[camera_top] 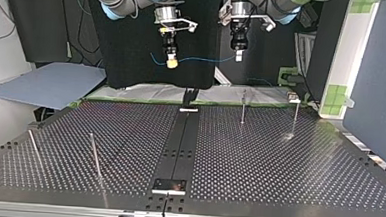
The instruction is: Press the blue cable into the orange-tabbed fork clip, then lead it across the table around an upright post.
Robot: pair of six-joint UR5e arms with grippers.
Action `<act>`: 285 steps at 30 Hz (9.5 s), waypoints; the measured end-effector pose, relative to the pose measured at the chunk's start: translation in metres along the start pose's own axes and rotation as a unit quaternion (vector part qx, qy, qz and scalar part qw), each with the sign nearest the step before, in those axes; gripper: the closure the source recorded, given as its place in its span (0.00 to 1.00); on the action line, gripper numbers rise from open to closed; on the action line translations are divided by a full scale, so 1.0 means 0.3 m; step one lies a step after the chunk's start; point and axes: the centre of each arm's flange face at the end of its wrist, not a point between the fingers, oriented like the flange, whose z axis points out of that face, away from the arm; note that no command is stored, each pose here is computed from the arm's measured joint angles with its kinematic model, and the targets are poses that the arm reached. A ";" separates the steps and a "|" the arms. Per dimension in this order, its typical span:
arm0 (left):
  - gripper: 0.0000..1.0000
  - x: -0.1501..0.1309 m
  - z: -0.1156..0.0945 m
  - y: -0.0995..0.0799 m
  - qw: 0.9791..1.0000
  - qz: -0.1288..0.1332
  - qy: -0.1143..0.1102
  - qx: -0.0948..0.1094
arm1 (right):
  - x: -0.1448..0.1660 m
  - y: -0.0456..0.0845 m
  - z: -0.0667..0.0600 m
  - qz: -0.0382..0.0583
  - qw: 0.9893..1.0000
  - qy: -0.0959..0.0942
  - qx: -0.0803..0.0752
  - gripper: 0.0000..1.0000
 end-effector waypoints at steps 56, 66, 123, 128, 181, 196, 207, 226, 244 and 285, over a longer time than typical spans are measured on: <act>1.00 0.000 0.000 0.000 1.000 0.000 0.000 0.000 | 0.000 0.000 0.000 0.000 1.000 0.000 0.000 1.00; 1.00 0.000 0.000 0.000 1.000 0.000 0.000 0.000 | 0.000 0.000 0.000 0.000 1.000 0.000 0.000 1.00; 1.00 0.000 0.000 0.000 1.000 0.000 0.000 0.000 | 0.000 0.000 0.000 0.000 1.000 0.000 0.000 1.00; 1.00 0.000 0.000 0.000 1.000 0.000 0.000 0.000 | 0.000 0.000 0.000 0.000 1.000 0.000 0.000 1.00; 1.00 0.066 -0.019 0.025 0.999 0.034 0.037 -0.006 | -0.197 -0.067 -0.073 -0.030 0.996 -0.083 0.030 1.00; 1.00 0.069 -0.022 0.047 0.998 0.042 0.038 -0.006 | -0.220 -0.060 -0.071 -0.029 0.995 -0.092 0.027 1.00; 1.00 0.016 -0.048 0.171 0.996 0.064 0.063 -0.020 | -0.039 -0.060 -0.017 0.023 0.996 -0.077 0.026 1.00; 1.00 -0.191 0.077 0.199 0.999 0.009 -0.003 -0.035 | 0.209 -0.022 0.056 0.075 0.996 -0.005 0.040 1.00; 1.00 -0.047 0.083 0.207 0.999 0.008 0.033 -0.024 | 0.030 -0.097 0.145 0.082 0.995 -0.022 0.058 1.00; 1.00 0.240 0.325 0.242 0.997 -0.029 0.072 -0.028 | -0.234 -0.092 0.405 0.080 0.993 -0.046 0.067 1.00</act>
